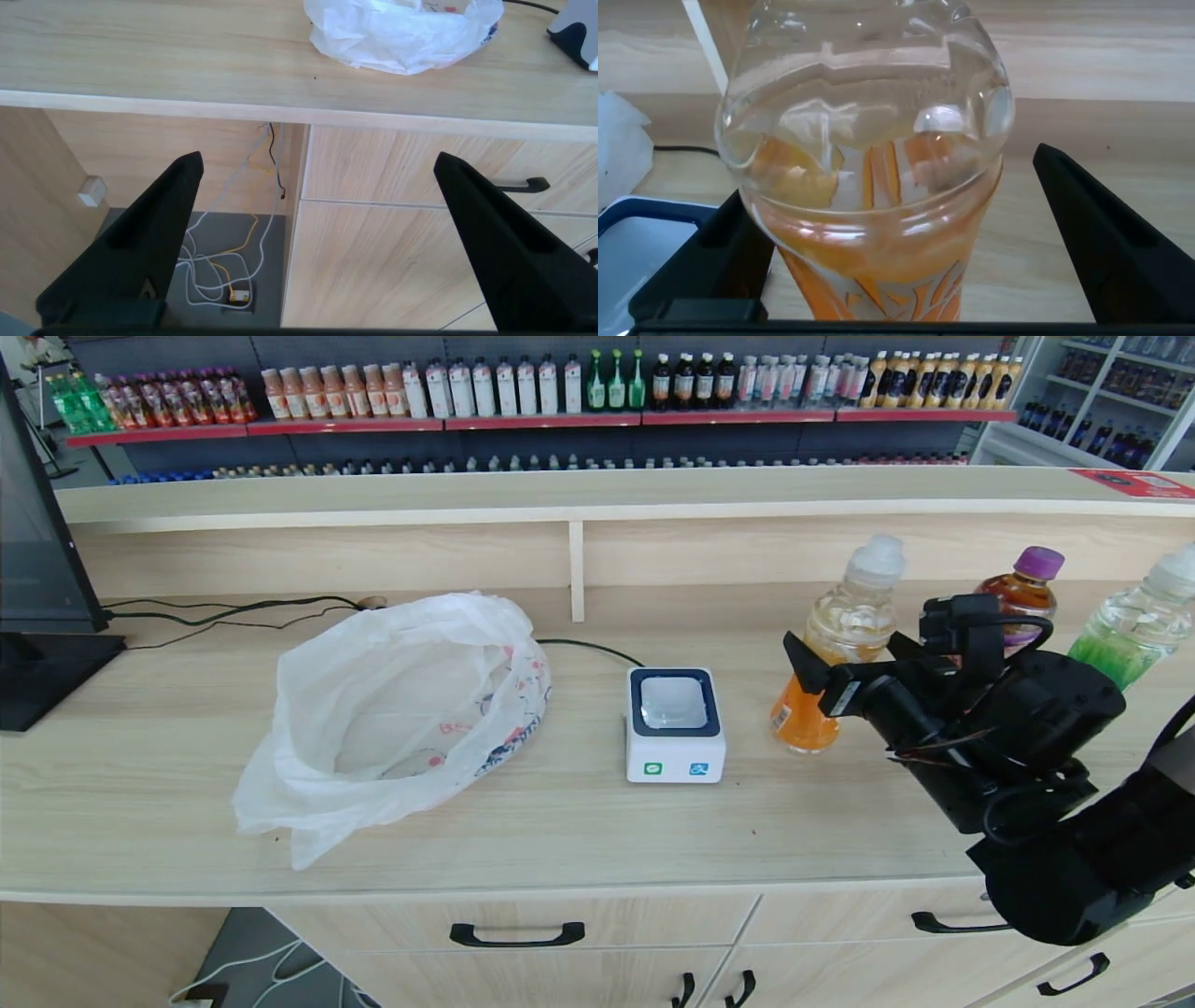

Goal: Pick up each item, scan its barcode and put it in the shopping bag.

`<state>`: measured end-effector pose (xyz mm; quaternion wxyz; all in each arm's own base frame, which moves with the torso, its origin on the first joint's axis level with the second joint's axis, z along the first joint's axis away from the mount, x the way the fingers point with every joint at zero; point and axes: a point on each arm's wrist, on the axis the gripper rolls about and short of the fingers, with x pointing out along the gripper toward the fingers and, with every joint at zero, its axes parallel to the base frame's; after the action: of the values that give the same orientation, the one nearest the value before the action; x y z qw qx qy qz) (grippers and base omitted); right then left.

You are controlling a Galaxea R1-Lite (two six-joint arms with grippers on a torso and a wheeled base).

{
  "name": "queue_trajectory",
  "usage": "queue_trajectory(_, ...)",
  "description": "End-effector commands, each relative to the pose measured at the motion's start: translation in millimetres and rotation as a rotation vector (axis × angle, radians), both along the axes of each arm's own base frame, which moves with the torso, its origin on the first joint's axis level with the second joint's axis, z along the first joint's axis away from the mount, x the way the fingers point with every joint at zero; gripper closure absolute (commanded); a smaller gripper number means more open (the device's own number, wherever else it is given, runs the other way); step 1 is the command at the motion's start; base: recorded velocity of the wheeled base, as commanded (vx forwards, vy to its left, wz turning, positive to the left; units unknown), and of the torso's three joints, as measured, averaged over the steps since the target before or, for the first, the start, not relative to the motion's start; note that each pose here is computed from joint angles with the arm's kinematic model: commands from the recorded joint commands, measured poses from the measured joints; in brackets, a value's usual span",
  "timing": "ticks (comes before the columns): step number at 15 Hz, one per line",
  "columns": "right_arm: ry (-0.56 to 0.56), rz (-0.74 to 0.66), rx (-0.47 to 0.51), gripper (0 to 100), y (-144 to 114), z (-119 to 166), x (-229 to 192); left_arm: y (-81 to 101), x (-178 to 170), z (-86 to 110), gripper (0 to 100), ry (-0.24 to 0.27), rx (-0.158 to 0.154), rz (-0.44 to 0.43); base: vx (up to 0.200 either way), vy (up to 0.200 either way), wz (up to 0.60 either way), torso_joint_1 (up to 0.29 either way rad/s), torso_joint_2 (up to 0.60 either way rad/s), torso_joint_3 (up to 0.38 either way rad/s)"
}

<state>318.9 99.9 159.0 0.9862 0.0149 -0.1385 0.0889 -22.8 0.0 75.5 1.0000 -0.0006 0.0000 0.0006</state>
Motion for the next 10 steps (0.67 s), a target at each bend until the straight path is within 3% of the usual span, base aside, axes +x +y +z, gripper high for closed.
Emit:
queue_trajectory(1,0.002,0.001,-0.001,0,1.0,-1.9,2.1,0.0,0.0,0.0,0,0.000,0.000,0.000,0.000,0.000,0.00,0.000,0.00,0.000)
queue_trajectory(7,0.001,0.008,0.000,0,1.0,-2.6,4.9,0.0,0.0,0.0,0,0.000,0.000,0.000,0.000,0.000,0.00,0.000,0.00,0.000)
queue_trajectory(8,-0.002,0.009,0.001,100,1.8,-2.1,5.5,0.0,0.0,0.0,0,0.000,0.000,0.000,0.000,0.000,0.00,0.000,0.00,0.000)
queue_trajectory(10,-0.009,0.008,0.004,100,1.4,-0.3,6.1,0.0,0.0,0.0,0,0.000,0.000,0.000,0.000,0.000,0.00,0.000,0.00,0.000)
